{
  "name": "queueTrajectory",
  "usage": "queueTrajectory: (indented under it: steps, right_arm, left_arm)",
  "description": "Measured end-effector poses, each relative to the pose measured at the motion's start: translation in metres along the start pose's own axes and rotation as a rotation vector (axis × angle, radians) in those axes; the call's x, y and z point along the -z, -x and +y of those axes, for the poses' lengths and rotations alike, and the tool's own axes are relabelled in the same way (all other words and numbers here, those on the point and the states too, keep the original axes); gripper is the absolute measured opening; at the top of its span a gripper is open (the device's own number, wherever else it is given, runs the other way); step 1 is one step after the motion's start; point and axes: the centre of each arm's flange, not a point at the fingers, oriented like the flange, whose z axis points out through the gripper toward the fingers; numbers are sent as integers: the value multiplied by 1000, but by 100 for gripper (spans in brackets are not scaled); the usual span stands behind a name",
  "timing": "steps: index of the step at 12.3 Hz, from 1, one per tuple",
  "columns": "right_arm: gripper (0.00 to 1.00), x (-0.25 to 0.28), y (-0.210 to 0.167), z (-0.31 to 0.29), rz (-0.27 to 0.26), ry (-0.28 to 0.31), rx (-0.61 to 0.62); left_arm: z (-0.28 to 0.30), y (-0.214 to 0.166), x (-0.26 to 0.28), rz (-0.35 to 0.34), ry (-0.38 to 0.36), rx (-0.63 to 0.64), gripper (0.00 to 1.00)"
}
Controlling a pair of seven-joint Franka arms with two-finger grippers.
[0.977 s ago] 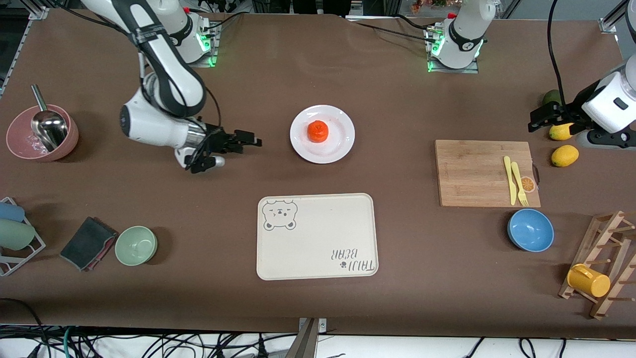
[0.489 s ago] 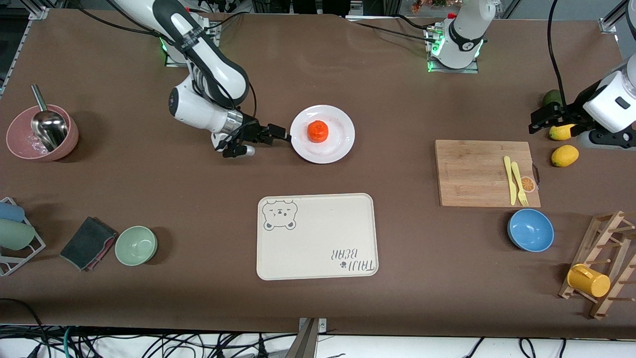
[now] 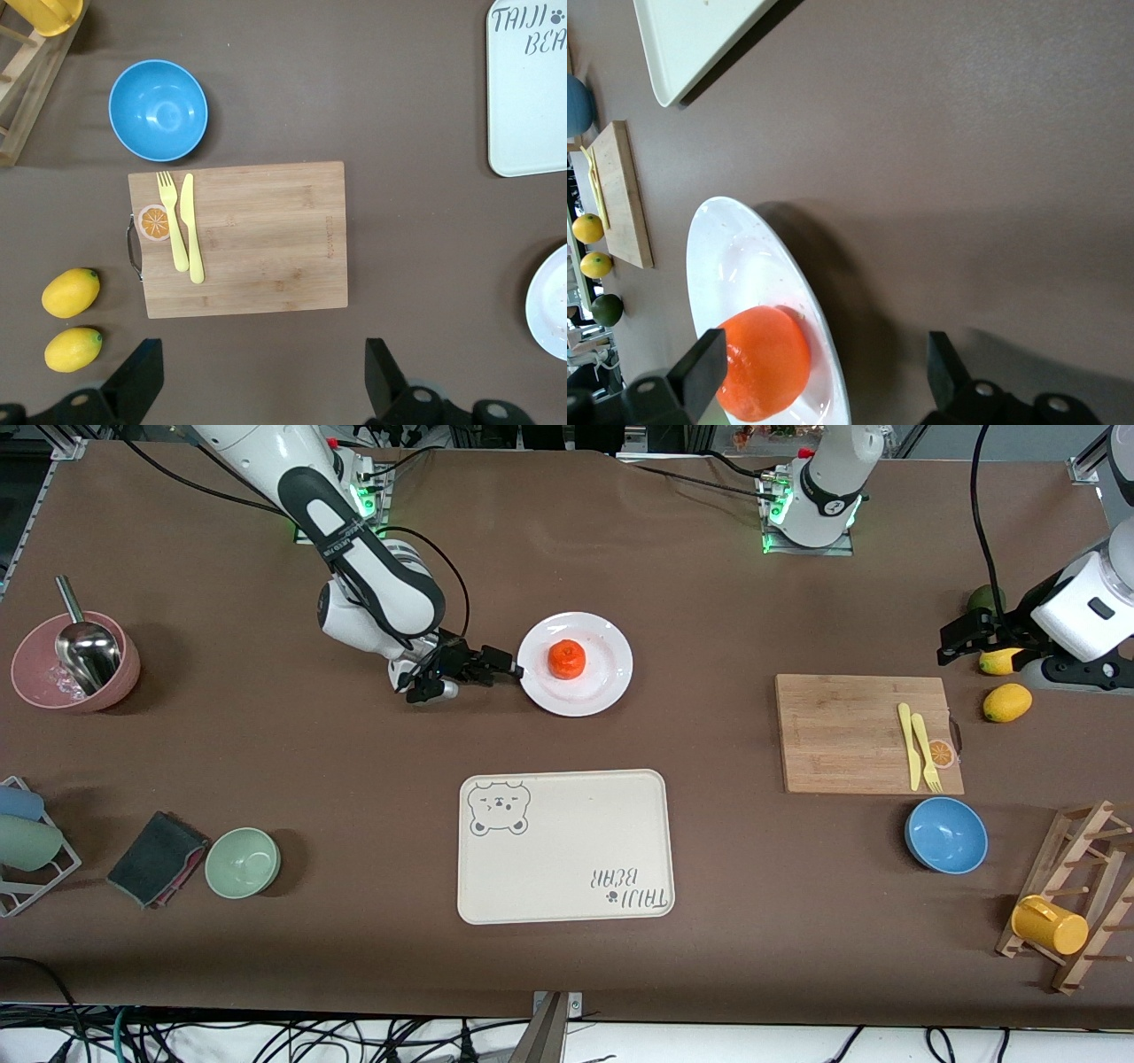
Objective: Place orange and plate with both arms
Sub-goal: 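Close the right gripper on the plate rim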
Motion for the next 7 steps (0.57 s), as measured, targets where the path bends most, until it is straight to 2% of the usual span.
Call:
queueTrajectory:
  steps: [4,6,7]
  right_arm:
    - [99,-9,13,-11,0,-16,-7]
    - [94,-14,22,-14,8,-22,4]
    - [87,-16,26,-14,13,-28,12]
  left_arm:
    - [-10,1,0,1,1,17,100]
    - [-10,0,0,0,1,17,100]
    - [-10,0,0,0,1,17,100]
